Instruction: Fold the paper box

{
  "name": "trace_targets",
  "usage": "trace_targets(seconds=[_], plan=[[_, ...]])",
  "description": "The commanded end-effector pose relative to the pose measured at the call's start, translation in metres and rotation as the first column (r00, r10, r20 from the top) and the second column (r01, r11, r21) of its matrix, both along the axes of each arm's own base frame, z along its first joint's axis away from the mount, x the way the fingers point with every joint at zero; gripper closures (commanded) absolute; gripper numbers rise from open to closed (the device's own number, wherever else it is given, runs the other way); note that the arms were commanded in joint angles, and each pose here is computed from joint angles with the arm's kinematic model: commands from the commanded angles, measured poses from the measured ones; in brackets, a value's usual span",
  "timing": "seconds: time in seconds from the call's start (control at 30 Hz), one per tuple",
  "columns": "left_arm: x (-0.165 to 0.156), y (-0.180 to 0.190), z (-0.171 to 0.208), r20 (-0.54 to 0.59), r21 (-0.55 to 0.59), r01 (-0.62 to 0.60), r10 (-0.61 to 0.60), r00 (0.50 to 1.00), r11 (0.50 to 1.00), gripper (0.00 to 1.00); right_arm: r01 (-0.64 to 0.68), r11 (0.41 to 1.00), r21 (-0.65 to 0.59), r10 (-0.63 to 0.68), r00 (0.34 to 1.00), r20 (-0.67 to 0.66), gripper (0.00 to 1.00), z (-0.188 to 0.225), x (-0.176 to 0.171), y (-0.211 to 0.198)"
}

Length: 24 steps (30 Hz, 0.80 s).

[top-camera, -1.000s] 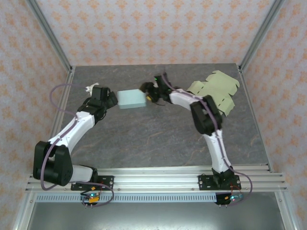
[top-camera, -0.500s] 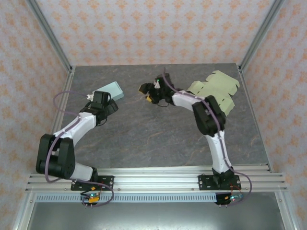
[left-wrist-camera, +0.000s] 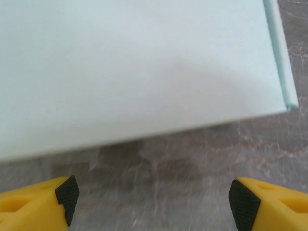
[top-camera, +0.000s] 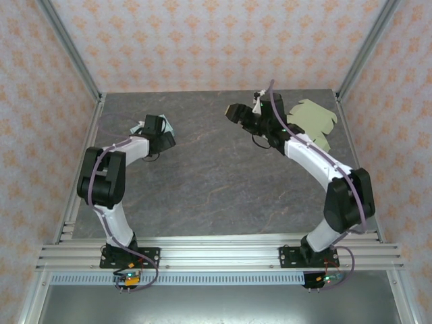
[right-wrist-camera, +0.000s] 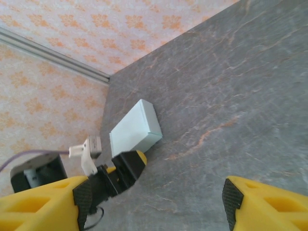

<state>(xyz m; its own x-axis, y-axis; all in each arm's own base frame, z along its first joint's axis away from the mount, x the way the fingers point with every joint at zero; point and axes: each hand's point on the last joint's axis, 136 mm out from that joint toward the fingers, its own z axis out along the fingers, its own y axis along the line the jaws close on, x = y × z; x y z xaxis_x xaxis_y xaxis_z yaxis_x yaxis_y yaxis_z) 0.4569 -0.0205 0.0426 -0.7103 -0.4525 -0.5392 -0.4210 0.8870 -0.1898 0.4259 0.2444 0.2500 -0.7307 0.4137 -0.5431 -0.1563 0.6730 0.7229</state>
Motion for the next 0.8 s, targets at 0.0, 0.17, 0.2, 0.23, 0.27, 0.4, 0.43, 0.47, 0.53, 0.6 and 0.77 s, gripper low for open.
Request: trace_targets(seconds=[0.0,0.17,0.2,0.23,0.27,0.4,0.43,0.47,0.53,0.6,0.77], plan=[[0.025,0.014,0.006,0.03,0.048,0.025,-0.026,0.999,0.999,0.15,0.092,0.993,-0.078,-0.084,0.991,0.102,0.25,0.026,-0.003,-0.029],[0.029,0.062,0.004,0.053,-0.078,-0.178,0.183,0.982,0.981,0.15,0.285,0.925,-0.252,-0.27,0.958,0.094,0.19,0.023,-0.013,-0.082],[0.027,0.07,0.001,0.024,-0.09,-0.204,0.207,0.978,0.975,0.15,0.373,0.874,-0.31,-0.369,0.926,0.073,0.17,0.014,-0.016,-0.108],[0.027,0.077,0.002,-0.001,-0.086,-0.21,0.211,0.978,0.974,0.16,0.449,0.821,-0.353,-0.459,0.886,0.058,0.15,0.005,-0.021,-0.132],[0.027,0.081,0.003,-0.018,-0.074,-0.206,0.205,0.979,0.976,0.16,0.492,0.783,-0.38,-0.513,0.857,0.052,0.15,-0.004,-0.025,-0.15],[0.035,0.086,0.025,0.03,-0.015,-0.141,0.141,0.99,0.99,0.16,0.595,0.661,-0.458,-0.659,0.752,0.026,0.16,-0.042,-0.035,-0.206],[0.035,0.084,0.032,0.05,-0.014,-0.123,0.123,0.991,0.992,0.16,0.606,0.644,-0.466,-0.687,0.727,-0.004,0.13,-0.052,-0.035,-0.217],[0.034,0.085,0.034,0.062,-0.007,-0.118,0.118,0.991,0.993,0.16,0.602,0.644,-0.473,-0.696,0.717,-0.034,0.13,-0.061,-0.033,-0.223],[0.027,0.091,0.051,0.1,0.029,-0.137,0.133,0.986,0.99,0.16,0.578,0.642,-0.504,-0.703,0.706,-0.086,0.12,-0.083,-0.022,-0.234],[0.018,0.094,0.054,0.1,0.045,-0.152,0.147,0.984,0.987,0.16,0.54,0.621,-0.568,-0.71,0.694,-0.118,0.11,-0.101,-0.01,-0.247],[-0.012,0.095,0.06,0.067,0.038,-0.216,0.213,0.975,0.976,0.17,0.341,0.619,-0.708,-0.585,0.801,-0.126,0.09,-0.126,0.045,-0.266]])
